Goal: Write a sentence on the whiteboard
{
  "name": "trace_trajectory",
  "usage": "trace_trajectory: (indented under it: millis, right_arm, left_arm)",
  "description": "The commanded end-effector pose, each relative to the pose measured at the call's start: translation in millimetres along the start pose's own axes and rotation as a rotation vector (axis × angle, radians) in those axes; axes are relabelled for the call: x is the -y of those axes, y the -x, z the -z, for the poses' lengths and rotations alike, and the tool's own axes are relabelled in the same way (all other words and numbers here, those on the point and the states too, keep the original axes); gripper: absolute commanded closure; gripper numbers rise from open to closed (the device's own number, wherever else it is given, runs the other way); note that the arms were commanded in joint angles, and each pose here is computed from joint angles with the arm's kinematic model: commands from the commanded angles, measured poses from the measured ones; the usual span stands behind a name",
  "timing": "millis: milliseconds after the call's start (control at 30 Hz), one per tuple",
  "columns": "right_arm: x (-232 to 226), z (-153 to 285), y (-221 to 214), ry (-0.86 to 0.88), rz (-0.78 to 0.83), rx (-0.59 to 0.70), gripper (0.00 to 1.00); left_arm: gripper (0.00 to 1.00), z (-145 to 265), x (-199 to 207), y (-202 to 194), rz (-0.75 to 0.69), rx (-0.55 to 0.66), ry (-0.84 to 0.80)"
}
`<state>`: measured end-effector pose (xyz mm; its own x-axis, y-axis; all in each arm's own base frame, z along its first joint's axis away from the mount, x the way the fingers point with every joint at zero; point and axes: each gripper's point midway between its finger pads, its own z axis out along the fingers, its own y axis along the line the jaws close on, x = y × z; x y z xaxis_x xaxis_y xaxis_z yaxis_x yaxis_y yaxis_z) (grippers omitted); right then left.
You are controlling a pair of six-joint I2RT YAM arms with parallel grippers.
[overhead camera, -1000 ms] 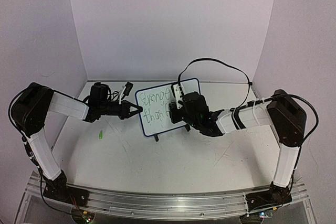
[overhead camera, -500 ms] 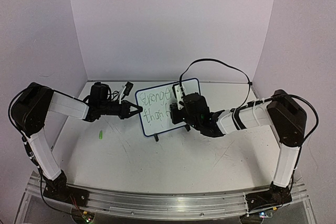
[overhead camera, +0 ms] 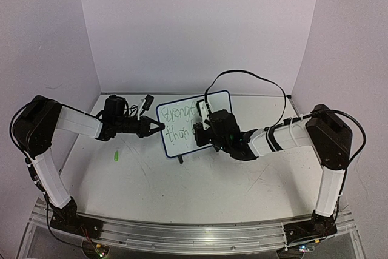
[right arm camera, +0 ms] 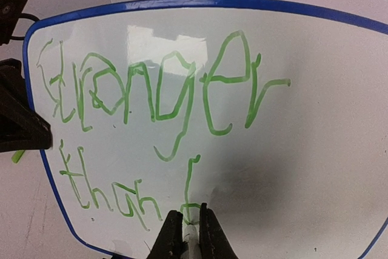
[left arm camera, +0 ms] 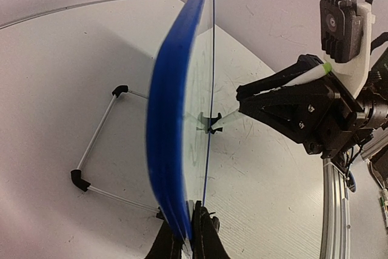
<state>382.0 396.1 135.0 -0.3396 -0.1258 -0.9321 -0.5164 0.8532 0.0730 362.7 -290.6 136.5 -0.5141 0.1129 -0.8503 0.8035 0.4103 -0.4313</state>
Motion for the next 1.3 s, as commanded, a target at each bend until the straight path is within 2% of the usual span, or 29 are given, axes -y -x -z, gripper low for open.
trace_trajectory:
  millis: [0,133,300,1267]
  right_arm:
    - [-5,1,16,0.020,-0.020,0.029,1.00]
    - [-1,21,39,0.065,-0.071,0.078,1.00]
    - [20,25,47,0.023,-0.059,0.097,1.00]
    - [15,1,32,0.042,-0.023,0.055,1.00]
  left_arm:
    - [1.00,1,-29,-6,-0.070,-0.026,0.134]
    - [1.00,1,-29,-6,-0.073,-0.027,0.136]
    - [1.00,2,-31,-8,-0.073,-0.031,0.149]
    - [1.00,2,-31,-7,-0.071,-0.033,0.147]
